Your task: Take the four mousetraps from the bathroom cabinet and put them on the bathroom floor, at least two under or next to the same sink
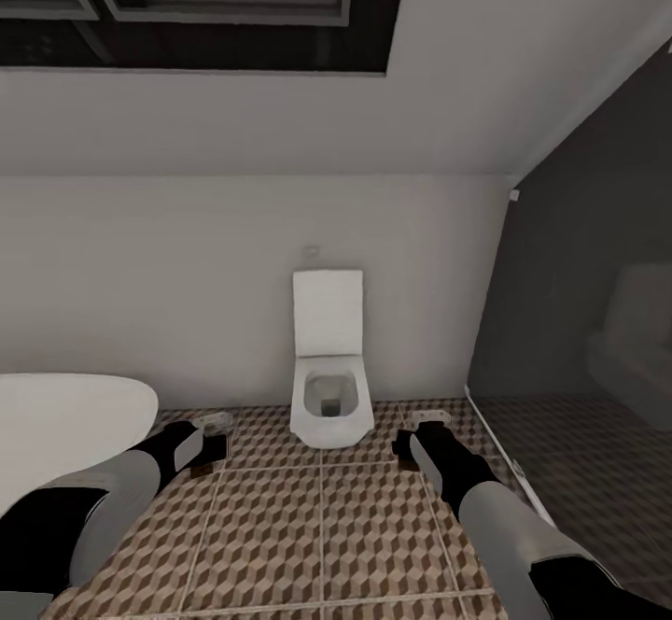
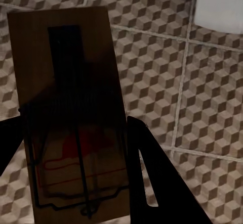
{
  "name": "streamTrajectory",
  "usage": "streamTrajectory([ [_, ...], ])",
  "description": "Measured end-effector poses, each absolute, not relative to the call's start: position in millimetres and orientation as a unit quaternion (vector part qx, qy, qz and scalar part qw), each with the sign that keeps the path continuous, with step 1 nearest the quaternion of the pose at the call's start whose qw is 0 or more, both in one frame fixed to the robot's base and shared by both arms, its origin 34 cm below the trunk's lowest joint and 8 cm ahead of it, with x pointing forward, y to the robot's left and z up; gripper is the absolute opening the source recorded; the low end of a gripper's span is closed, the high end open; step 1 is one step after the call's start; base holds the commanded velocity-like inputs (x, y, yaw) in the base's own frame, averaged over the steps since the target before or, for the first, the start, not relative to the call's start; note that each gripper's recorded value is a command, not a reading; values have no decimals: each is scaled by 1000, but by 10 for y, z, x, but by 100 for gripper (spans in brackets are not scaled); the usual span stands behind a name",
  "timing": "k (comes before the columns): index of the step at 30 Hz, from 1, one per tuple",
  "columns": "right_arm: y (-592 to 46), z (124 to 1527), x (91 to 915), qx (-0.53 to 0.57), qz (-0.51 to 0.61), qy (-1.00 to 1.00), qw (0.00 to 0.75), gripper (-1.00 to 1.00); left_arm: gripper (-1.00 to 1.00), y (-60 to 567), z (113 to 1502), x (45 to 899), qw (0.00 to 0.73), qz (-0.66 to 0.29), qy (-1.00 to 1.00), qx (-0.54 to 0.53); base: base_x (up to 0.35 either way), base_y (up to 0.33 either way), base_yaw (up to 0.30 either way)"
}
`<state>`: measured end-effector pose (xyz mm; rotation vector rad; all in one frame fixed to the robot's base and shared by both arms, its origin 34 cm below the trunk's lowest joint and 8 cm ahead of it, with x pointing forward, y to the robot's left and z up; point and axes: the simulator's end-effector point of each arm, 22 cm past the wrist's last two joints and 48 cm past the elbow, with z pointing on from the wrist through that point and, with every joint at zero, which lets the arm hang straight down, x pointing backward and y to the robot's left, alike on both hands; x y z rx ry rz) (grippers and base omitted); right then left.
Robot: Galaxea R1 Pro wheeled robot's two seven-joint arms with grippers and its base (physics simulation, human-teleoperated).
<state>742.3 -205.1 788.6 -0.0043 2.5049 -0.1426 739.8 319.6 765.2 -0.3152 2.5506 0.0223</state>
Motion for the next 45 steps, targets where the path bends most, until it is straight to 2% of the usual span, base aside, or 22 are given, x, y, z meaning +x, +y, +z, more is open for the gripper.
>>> streamTrajectory([
  [27,-2084,7468,7427,0,-57,949,311,-100,-100,3162,7231,7402,282,7,953,-116,0,0,17],
  [37,-2399,7320,7474,11,-75,943,324,-100,-100,3186,7057,7386,280,8,953,-117,0,0,0],
  [45,-2670,6697,7209,22,-94,941,324,-100,-100,3310,6899,7343,278,20,954,-114,0,0,0],
])
